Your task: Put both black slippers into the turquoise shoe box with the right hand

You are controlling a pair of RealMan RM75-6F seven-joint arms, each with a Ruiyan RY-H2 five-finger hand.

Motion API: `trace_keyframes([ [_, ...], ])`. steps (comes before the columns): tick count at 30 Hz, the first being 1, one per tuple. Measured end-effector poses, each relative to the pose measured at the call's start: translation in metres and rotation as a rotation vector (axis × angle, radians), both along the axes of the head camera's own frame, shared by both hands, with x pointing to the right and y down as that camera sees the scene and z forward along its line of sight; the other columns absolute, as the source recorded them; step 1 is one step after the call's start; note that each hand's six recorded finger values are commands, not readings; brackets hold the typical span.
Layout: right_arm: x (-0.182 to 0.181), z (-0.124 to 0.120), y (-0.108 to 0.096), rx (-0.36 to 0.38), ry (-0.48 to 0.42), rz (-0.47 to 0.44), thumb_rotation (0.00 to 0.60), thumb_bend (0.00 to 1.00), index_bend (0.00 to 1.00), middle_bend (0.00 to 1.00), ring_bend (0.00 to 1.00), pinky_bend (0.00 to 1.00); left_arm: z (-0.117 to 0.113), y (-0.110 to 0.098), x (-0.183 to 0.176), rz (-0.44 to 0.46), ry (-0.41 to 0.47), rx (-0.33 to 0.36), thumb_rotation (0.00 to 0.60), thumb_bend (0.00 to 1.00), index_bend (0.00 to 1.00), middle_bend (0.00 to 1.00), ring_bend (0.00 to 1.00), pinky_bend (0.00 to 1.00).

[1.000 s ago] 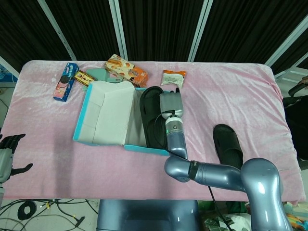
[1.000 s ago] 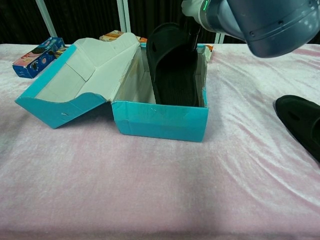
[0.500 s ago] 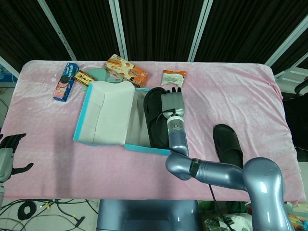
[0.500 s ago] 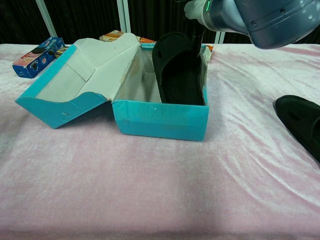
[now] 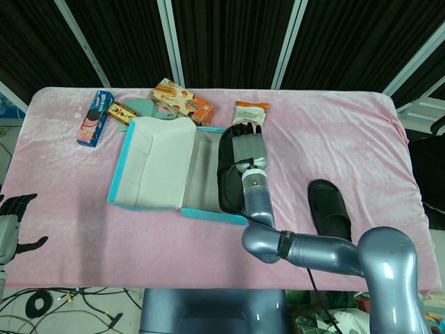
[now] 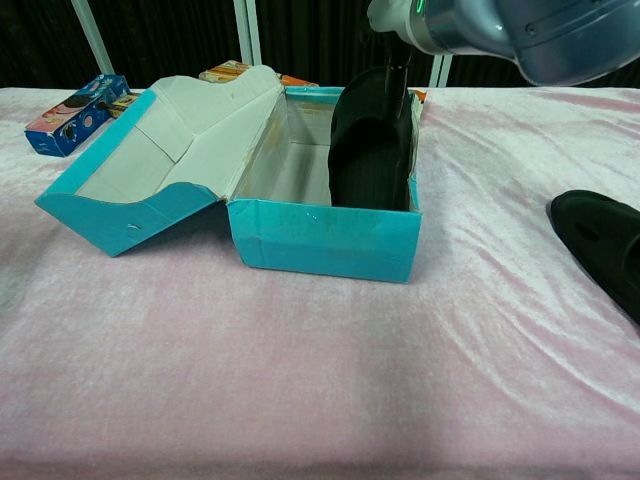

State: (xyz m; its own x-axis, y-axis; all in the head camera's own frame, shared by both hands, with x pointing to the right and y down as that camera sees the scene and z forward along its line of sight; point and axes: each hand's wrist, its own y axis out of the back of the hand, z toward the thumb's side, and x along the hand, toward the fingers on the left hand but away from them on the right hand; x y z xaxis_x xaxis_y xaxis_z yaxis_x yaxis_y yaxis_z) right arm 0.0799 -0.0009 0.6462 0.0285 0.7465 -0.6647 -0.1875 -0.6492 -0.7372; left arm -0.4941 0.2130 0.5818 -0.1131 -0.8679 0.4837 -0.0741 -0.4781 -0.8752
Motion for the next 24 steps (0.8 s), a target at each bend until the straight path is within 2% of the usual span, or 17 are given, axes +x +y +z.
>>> trace_keyframes([
  [1, 0.0, -0.002, 0.0, -0.003, -0.001, -0.006, 0.6, 0.14, 0.0, 0.05, 0.0, 0.1, 0.0, 0.0, 0.0, 0.001, 0.0, 0.001, 0.6, 0.0, 0.16, 0.18, 0.12, 0.04],
  [5, 0.003, -0.013, 0.0, -0.019, -0.01, -0.046, 0.6, 0.75, 0.04, 0.13, 0.0, 0.1, -0.002, -0.001, 0.0, 0.002, 0.001, 0.01, 0.6, 0.0, 0.16, 0.18, 0.12, 0.04],
  [8, 0.006, -0.028, -0.003, -0.033, -0.033, -0.078, 0.6, 0.97, 0.11, 0.18, 0.02, 0.1, -0.002, -0.001, 0.0, 0.002, 0.001, 0.008, 0.6, 0.0, 0.16, 0.18, 0.12, 0.04],
  [10, 0.009, -0.041, -0.004, -0.041, -0.061, -0.097, 0.6, 1.0, 0.14, 0.21, 0.02, 0.1, -0.001, -0.001, 0.0, 0.003, 0.002, 0.005, 0.6, 0.0, 0.16, 0.18, 0.12, 0.04],
  [15, 0.012, -0.059, -0.006, -0.058, -0.168, -0.095, 0.6, 1.0, 0.19, 0.24, 0.03, 0.1, 0.002, -0.004, 0.005, 0.016, 0.013, 0.008, 0.6, 0.0, 0.16, 0.18, 0.12, 0.04],
  [18, 0.011, -0.057, -0.007, -0.055, -0.204, -0.096, 0.6, 1.0, 0.19, 0.25, 0.03, 0.1, 0.002, -0.004, 0.007, 0.024, 0.012, 0.007, 0.6, 0.0, 0.16, 0.18, 0.12, 0.04],
  [24, 0.014, -0.036, -0.011, -0.057, -0.197, -0.071, 0.6, 1.0, 0.19, 0.24, 0.03, 0.1, 0.005, -0.002, 0.005, 0.015, 0.009, -0.006, 0.6, 0.0, 0.16, 0.18, 0.12, 0.04],
])
